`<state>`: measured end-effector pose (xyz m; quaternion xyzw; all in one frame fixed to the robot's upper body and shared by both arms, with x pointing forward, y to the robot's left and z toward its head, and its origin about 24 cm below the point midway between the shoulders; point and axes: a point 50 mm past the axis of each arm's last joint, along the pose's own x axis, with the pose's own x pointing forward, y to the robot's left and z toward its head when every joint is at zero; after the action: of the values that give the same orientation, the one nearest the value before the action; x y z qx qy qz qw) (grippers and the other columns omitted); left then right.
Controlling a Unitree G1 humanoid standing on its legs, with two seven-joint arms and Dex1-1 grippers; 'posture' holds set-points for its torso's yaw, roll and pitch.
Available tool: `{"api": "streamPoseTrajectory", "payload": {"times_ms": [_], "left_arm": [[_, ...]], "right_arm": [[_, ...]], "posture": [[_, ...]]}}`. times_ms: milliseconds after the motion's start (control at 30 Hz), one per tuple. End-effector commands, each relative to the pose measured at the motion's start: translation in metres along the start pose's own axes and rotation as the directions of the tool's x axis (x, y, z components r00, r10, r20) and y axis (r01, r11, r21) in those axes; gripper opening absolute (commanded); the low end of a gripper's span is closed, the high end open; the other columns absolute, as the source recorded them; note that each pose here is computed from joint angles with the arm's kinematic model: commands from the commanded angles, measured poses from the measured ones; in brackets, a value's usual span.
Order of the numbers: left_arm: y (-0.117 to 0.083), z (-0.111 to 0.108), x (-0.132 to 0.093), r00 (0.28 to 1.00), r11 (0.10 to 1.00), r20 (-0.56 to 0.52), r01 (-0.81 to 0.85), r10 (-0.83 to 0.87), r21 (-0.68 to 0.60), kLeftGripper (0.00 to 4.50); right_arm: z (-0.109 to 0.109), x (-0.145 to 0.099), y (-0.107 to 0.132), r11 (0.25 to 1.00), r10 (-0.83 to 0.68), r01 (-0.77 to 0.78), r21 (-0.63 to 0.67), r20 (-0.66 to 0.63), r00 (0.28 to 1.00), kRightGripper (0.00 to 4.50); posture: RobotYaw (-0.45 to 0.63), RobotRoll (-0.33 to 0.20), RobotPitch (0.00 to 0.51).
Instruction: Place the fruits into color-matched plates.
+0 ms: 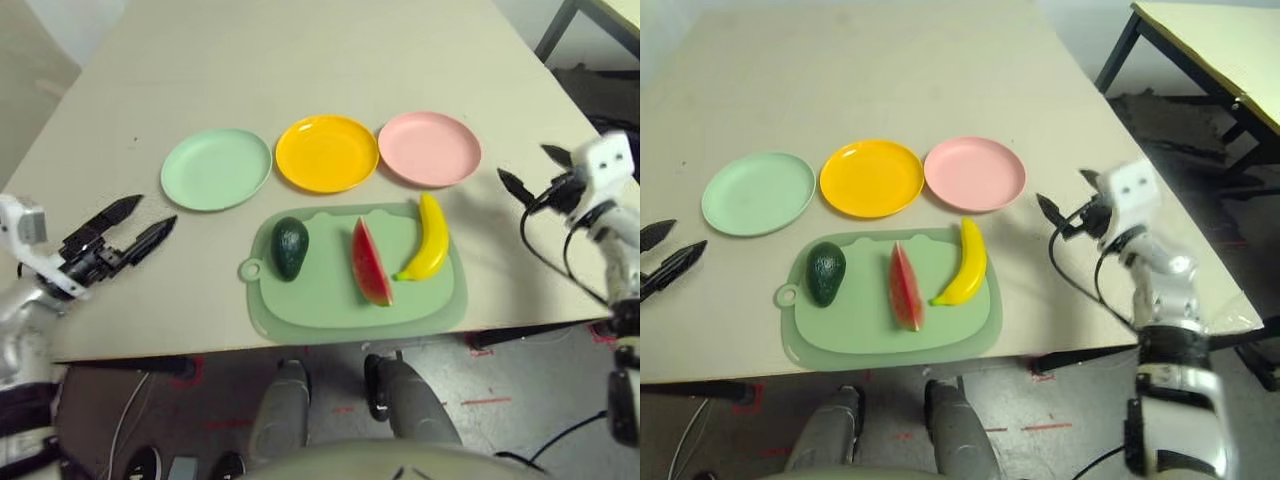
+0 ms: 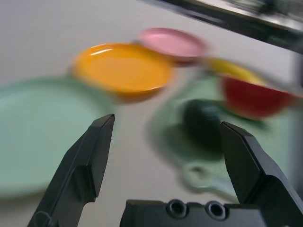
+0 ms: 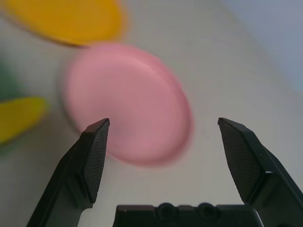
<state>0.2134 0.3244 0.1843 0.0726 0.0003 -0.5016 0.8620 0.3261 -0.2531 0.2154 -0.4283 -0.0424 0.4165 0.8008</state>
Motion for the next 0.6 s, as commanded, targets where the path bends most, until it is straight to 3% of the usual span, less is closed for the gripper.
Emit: {"api": "streamPoseTrajectory", "payload": {"times_ms": [33,267,467,600], "left_arm": [[-0.005,0.005,0.012,0.989,0.99,-0.031,0.141,-0.141,-0.001,4.5],[-0.017,0.011,0.025,0.957,0.959,-0.074,0.283,-0.281,0.019,4.5],[-0.02,0.007,0.028,0.945,0.949,-0.094,0.316,-0.313,0.017,4.5],[-0.019,0.008,0.03,0.943,0.946,-0.093,0.323,-0.32,0.02,4.5]], "right_arm": [[0.008,0.015,0.002,0.975,0.207,-0.209,-0.076,-0.029,0.978,4.47],[0.026,0.03,0.019,0.759,0.523,-0.546,-0.356,-0.167,0.836,4.47],[0.044,0.04,0.025,0.6,0.619,-0.642,-0.477,-0.231,0.751,4.47],[0.048,0.044,0.024,0.544,0.643,-0.663,-0.514,-0.253,0.723,4.47]], "posture": [[-0.04,0.0,0.183],[-0.04,0.0,0.192],[-0.05,0.0,0.197],[-0.05,0.0,0.199]]}}
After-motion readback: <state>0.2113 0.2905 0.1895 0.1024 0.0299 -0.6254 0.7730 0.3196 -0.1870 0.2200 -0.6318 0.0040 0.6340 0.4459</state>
